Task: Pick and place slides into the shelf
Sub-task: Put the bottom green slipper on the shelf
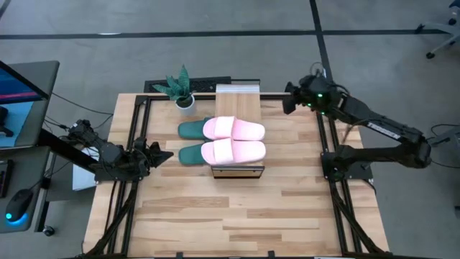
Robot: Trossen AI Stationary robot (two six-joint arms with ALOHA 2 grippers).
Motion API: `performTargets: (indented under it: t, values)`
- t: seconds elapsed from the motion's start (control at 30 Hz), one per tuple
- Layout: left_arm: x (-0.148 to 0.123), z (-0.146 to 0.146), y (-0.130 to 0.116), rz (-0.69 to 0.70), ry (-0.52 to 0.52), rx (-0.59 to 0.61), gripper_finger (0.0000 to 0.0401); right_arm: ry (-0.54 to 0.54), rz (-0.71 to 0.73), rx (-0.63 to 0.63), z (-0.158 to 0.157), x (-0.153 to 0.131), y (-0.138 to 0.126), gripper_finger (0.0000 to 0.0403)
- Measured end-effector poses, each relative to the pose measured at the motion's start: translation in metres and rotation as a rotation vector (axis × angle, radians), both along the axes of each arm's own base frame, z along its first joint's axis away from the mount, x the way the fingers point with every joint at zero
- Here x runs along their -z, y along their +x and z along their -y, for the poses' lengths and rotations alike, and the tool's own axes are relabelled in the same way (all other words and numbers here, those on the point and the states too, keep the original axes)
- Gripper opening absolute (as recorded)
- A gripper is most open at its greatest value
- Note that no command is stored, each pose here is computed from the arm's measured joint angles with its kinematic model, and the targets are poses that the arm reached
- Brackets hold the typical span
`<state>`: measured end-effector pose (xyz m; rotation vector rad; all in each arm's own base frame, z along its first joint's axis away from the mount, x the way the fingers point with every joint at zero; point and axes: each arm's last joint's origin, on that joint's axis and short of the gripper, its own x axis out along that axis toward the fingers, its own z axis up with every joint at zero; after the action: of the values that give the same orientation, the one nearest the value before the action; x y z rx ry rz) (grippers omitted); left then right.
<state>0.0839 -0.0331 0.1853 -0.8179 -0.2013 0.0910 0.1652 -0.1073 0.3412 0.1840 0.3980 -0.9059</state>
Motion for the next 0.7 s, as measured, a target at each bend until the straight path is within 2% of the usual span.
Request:
performTargets:
  t: [0.07, 0.17, 0.23, 0.3, 0.4, 0.47, 0.57, 0.7]
  values:
    - [0.0, 0.0, 0.0, 0.006, -0.024, 0.019, 0.0, -0.039, 0.028, 0.012, -0.004, -0.008, -0.008, 0.0]
    - [0.0, 0.003, 0.0, 0.025, -0.125, 0.11, 0.0, -0.101, 0.063, 0.022, -0.004, -0.016, -0.012, 0.0]
    - [0.0, 0.004, 0.0, 0.03, -0.147, 0.167, 0.0, -0.109, 0.093, 0.019, -0.004, -0.02, -0.016, 0.0]
    - [-0.001, 0.005, 0.0, 0.034, -0.185, 0.188, 0.0, -0.107, 0.138, -0.042, -0.006, -0.023, -0.017, 0.0]
    - [-0.001, 0.005, 0.0, 0.038, -0.217, 0.193, 0.0, -0.039, 0.199, -0.238, -0.01, -0.024, -0.012, 0.0]
    - [-0.001, 0.004, 0.0, 0.035, -0.2, 0.18, 0.0, 0.016, 0.264, -0.342, -0.016, -0.026, -0.009, 0.0]
    - [0.002, 0.002, 0.001, 0.013, -0.203, 0.096, 0.0, 0.099, 0.308, -0.401, -0.026, -0.025, -0.005, 0.0]
    - [0.011, 0.002, 0.002, -0.059, -0.269, 0.067, 0.0, 0.135, 0.318, -0.474, -0.044, -0.026, -0.003, 0.0]
